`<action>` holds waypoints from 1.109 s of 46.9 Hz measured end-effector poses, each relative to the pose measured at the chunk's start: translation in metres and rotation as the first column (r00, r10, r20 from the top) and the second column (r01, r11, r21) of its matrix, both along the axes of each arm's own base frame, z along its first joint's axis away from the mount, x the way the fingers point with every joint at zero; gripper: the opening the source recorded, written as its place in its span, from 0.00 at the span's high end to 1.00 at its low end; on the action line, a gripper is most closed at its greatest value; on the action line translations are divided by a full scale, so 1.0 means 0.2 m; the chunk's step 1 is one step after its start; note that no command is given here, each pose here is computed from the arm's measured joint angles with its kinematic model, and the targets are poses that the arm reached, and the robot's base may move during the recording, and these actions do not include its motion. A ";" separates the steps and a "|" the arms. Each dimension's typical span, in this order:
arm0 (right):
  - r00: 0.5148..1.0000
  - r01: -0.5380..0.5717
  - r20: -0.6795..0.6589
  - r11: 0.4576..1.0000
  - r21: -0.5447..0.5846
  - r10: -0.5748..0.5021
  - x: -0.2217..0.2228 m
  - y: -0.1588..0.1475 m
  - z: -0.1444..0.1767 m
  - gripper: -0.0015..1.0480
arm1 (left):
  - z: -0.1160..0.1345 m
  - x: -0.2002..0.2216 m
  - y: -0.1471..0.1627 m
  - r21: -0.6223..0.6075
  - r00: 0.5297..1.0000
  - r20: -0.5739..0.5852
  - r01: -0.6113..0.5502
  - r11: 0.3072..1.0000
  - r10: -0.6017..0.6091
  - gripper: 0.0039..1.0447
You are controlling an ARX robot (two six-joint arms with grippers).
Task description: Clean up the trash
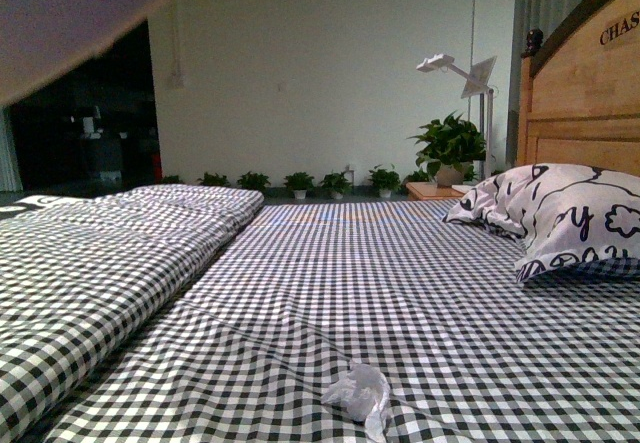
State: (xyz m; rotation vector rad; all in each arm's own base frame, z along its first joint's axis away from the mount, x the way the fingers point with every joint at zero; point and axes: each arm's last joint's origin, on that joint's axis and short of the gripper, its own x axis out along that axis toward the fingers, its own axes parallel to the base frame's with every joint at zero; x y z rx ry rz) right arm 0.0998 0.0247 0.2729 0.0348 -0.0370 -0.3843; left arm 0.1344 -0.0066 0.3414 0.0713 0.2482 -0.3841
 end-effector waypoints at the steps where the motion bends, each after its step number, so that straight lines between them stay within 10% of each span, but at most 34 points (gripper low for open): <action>1: 1.000 0.000 0.000 1.000 0.000 0.000 0.00 0.00 0.00 0.81 | 0.00 0.00 0.00 -0.001 1.000 -0.022 -0.001 1.000 0.001 0.74; 6: 1.000 0.000 0.000 1.000 0.000 0.000 0.00 0.00 0.00 0.81 | -0.05 0.07 0.02 0.009 0.982 -0.182 0.052 0.999 -0.049 0.74; 15: 1.000 0.000 0.000 1.000 0.000 0.000 0.00 0.00 0.00 0.81 | -0.05 0.22 0.12 0.182 0.976 -0.138 0.192 0.964 -0.168 0.74; 29: 1.000 0.000 0.000 1.000 0.000 0.000 0.00 0.00 0.00 0.81 | -0.17 0.58 0.31 0.562 0.938 -0.176 0.346 0.751 -0.300 0.74; 52: 1.000 0.000 0.000 1.000 0.000 0.000 0.00 0.00 0.00 0.81 | -0.37 0.79 0.25 0.580 0.861 -0.238 0.496 0.646 -0.449 0.74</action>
